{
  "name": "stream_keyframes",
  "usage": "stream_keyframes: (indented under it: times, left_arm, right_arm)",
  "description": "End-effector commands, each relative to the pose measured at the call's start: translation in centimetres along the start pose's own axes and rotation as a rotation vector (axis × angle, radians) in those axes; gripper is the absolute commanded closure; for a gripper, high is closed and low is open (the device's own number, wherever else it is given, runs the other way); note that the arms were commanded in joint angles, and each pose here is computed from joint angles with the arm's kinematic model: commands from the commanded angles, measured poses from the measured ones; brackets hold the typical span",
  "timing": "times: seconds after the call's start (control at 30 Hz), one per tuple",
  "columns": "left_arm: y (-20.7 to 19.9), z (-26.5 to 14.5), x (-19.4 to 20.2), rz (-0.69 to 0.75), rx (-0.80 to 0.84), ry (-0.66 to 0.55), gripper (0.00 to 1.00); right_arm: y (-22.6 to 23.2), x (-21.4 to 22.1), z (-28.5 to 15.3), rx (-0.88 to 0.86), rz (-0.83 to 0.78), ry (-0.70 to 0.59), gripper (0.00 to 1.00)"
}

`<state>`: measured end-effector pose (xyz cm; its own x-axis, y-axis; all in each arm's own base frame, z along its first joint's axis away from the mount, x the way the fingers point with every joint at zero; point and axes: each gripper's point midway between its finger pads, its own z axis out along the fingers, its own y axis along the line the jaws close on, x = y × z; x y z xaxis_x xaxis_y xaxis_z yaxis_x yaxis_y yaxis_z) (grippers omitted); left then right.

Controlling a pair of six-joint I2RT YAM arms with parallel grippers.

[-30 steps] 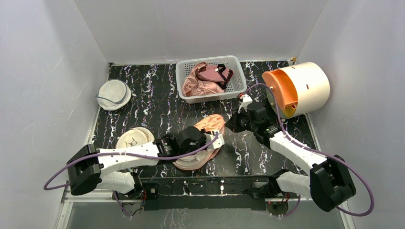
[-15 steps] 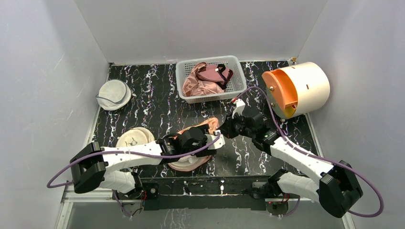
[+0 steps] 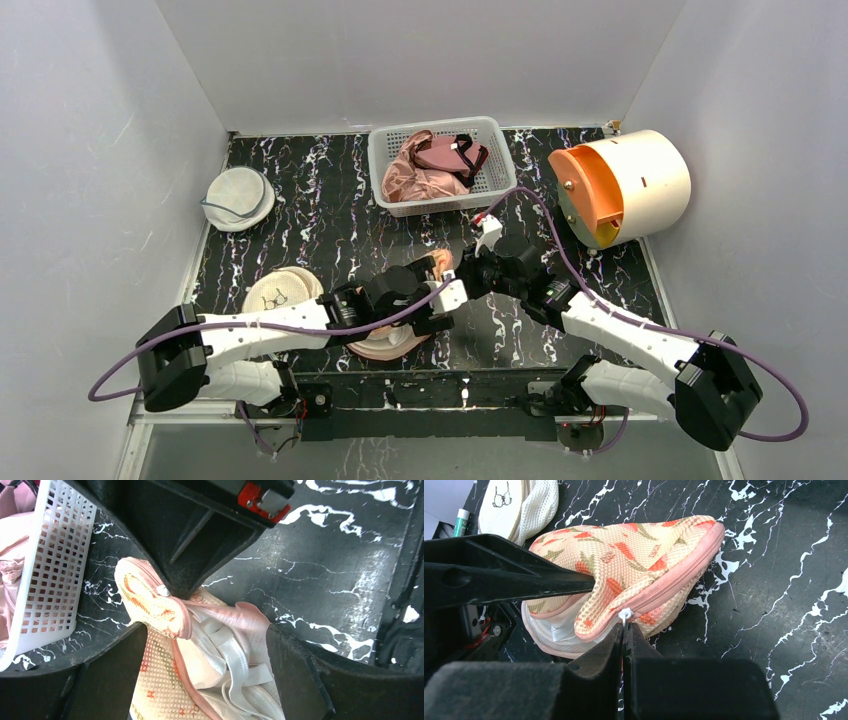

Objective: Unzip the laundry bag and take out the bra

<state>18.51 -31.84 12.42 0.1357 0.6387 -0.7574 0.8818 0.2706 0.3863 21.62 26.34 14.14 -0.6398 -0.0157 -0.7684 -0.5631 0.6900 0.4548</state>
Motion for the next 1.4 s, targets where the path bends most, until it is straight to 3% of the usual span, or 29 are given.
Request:
stream_keyframes:
  times: [0.0,0.23,0.33,0.57,0.73,0.83,1.17,1.37]
  left_arm:
    - [0.3,-1.1,-3.6,-0.054,0.003,-0.152,0.13]
    - [0.7,0.9,-1.5,-0.078,-0.046,-0.032,0.15]
    - [1.2,1.4,-0.5,-0.060,-0.076,0.034,0.27]
    - [2.3,1.0,0.0,-0.023,-0.124,0.068,0.71]
    - [2.5,0.0,-0.6,0.015,-0.120,0.029,0.84]
    - [2.8,-0.4,-0.9,0.038,-0.124,0.017,1.00]
    - [2.7,-1.4,-1.2,0.091,-0.104,-0.007,1.00]
    - [2.8,-2.7,-2.5,0.104,-0.104,-0.095,1.00]
  right_arm:
    - [1.4,-3.9,-0.3,-0.022,-0.018,-0.124,1.00]
    - [1.4,-4.6,-0.8,-0.007,-0.010,-0.150,1.00]
    - [1.5,-4.8,-1.0,-0.002,-0.009,-0.154,1.00]
    - [0.9,-4.6,-0.8,0.022,-0.015,-0.151,1.00]
    - [-0.6,-4.6,-0.9,0.084,-0.022,-0.176,1.00]
    - [-1.7,-5.0,-1.1,0.108,-0.024,-0.189,1.00]
    - [-6.9,-6.0,-1.5,0.149,-0.006,-0.167,1.00]
    - [-9.1,-5.8,-1.0,0.128,-0.018,-0.148,1.00]
